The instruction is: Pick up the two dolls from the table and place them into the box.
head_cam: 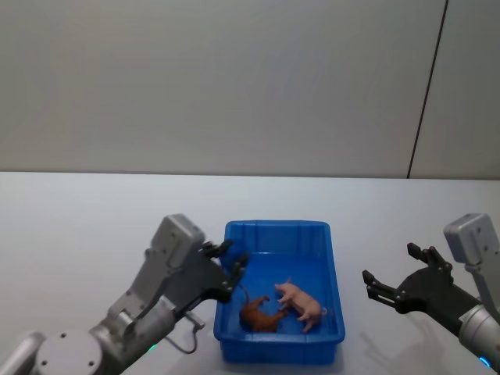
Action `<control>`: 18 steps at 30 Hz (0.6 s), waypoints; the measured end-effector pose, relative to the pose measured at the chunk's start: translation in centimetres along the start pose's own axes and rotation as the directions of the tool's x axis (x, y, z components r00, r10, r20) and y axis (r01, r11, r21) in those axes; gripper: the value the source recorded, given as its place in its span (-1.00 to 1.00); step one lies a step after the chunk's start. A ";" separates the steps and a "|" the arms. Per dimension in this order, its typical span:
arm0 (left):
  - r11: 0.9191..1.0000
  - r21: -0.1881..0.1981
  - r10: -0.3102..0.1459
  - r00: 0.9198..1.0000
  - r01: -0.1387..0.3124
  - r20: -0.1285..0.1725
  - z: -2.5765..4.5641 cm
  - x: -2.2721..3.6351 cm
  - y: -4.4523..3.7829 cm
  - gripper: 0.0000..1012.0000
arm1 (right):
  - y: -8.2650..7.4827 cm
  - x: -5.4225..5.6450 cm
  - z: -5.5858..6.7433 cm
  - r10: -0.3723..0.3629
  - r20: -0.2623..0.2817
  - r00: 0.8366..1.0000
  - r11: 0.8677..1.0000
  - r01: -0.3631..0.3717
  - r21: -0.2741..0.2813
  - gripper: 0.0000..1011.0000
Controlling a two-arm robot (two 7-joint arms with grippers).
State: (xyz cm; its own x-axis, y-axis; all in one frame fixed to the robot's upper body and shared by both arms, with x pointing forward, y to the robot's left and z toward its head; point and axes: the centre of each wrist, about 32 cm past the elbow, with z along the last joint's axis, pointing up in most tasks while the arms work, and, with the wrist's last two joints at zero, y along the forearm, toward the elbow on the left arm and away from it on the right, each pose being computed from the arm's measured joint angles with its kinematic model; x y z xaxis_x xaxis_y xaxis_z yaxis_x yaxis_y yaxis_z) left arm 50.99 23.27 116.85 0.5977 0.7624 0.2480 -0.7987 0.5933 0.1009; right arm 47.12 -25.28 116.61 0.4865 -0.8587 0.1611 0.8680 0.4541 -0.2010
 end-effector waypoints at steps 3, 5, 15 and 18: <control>1.000 -0.012 -0.020 1.000 0.020 0.002 0.25 0.00 -0.64 -0.28 | 0.0 0.0 0.0 0.000 0.000 1.000 1.000 0.000 0.000 0.98; 0.999 -0.025 -0.035 0.999 0.035 0.003 0.51 0.00 -1.21 -0.13 | 0.0 0.0 0.0 0.000 0.000 1.000 1.000 0.000 0.000 0.98; 0.996 -0.065 -0.056 0.998 0.057 0.008 1.21 -0.02 -2.11 0.51 | 0.0 0.0 0.0 0.000 0.000 1.000 1.000 0.000 0.000 0.98; 0.996 -0.075 -0.057 0.998 0.057 0.009 1.40 -0.05 -2.13 0.70 | 0.0 0.0 0.0 0.000 0.000 1.000 1.000 0.000 0.000 0.98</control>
State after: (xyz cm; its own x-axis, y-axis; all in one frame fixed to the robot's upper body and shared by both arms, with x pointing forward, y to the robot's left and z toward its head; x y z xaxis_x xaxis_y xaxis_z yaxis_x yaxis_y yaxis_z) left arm 52.57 21.61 117.98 0.6413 0.7252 0.2506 -0.7556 0.6536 0.0423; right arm 47.12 -25.28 116.61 0.4866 -0.8587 0.1611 0.8679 0.4541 -0.2010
